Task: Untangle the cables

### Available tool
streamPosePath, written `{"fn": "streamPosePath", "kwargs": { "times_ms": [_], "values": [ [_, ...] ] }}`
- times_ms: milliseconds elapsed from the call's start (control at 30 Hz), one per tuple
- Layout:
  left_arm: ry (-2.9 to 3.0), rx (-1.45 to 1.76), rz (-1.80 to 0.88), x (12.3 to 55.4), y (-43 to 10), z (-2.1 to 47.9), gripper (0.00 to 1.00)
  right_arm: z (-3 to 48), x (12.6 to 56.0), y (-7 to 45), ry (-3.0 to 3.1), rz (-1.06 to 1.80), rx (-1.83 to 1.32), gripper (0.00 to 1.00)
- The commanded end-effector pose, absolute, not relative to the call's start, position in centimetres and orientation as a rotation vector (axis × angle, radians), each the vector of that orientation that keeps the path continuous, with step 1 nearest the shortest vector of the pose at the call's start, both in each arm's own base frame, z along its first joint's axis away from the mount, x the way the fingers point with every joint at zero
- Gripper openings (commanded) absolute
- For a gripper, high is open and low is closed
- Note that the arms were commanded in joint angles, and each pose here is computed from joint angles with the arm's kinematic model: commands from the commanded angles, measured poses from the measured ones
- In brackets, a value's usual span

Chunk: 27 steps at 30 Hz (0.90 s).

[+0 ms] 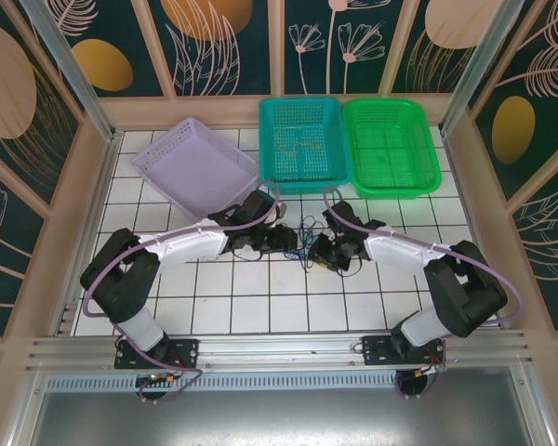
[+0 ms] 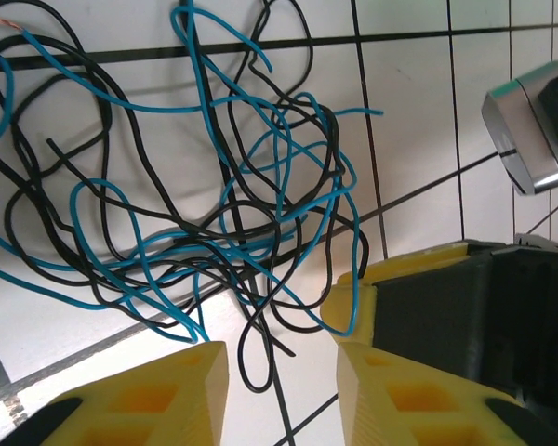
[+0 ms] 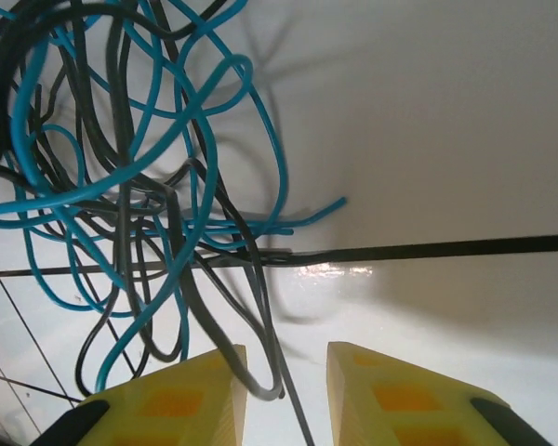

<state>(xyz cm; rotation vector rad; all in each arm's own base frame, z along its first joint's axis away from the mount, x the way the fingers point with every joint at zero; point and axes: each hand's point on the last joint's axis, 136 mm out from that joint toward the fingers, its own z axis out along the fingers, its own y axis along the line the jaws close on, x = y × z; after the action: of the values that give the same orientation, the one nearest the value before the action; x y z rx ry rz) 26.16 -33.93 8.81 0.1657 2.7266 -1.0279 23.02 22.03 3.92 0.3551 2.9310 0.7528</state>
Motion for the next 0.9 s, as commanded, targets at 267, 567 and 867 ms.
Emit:
{"fn": "streamPosePath", "kwargs": {
  "times_ms": [267, 567, 867],
  "values": [
    [2.684, 0.366, -1.005, 25.7, -34.9, 8.7, 0.55, 3.9, 26.0, 22.7, 2.834, 0.703, 0.256, 0.00],
    [2.604, 0.519, -0.889, 27.4, -36.4, 7.9, 0.67, 5.7, 23.2, 22.1, 2.857, 0.953, 0.228, 0.00],
    [2.578, 0.559, -0.882, 28.1, -37.9, 6.6, 0.68, 8.0, 23.6, 22.4, 2.830, 1.223, 0.198, 0.00]
  ]
}}
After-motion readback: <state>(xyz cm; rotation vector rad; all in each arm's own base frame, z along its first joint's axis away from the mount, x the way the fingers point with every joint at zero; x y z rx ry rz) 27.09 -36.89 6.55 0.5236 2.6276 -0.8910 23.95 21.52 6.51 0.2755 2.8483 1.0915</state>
